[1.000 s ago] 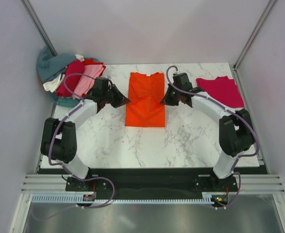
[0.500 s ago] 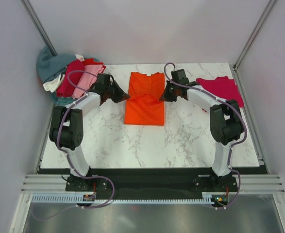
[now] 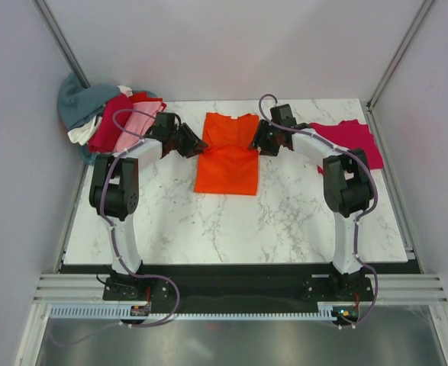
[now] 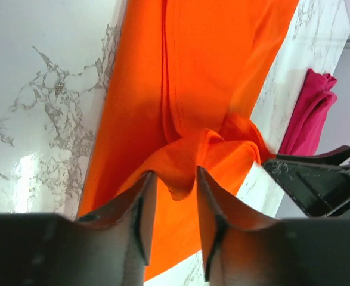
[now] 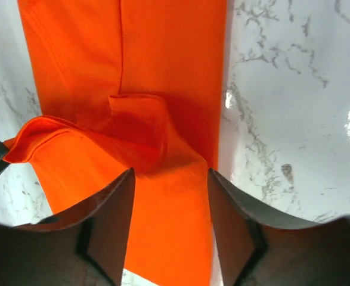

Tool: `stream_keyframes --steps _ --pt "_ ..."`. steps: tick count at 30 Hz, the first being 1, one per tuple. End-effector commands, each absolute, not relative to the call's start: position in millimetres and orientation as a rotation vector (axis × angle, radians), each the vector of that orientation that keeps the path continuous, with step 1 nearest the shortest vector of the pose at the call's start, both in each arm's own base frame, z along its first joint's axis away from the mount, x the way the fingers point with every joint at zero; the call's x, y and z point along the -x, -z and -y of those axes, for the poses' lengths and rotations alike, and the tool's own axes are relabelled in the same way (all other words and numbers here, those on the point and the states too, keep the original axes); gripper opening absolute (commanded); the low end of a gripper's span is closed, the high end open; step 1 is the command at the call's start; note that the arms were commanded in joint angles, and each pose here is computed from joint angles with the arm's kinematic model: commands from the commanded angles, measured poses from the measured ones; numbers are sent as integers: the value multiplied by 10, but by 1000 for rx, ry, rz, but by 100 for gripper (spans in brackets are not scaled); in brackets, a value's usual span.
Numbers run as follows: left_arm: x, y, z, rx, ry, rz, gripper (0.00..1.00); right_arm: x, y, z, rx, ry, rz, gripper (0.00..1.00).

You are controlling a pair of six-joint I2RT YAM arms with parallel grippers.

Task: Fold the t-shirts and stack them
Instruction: Fold the tshirt

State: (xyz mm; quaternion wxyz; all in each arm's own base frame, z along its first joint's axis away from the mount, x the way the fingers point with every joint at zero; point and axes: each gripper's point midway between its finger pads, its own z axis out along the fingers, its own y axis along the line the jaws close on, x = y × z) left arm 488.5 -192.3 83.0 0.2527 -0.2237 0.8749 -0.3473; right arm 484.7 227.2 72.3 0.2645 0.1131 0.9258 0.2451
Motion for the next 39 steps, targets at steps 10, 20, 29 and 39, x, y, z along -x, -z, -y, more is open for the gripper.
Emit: stream_keyframes --steps 10,20,29,39 --pt "-4529 -1354 1808 480 937 -2296 66 -4585 -1248 -2176 -135 -725 -2321 59" --pt "-3811 -936 1754 410 864 -2406 64 -3782 -868 -2270 -59 -834 -2460 50" --pt "-3490 -633 1614 394 787 -2453 64 -3458 -508 -2333 -31 -816 -2564 46" --pt "-3443 -475 1632 386 797 -2479 54 -3369 -263 -2330 -65 -832 -2605 37"
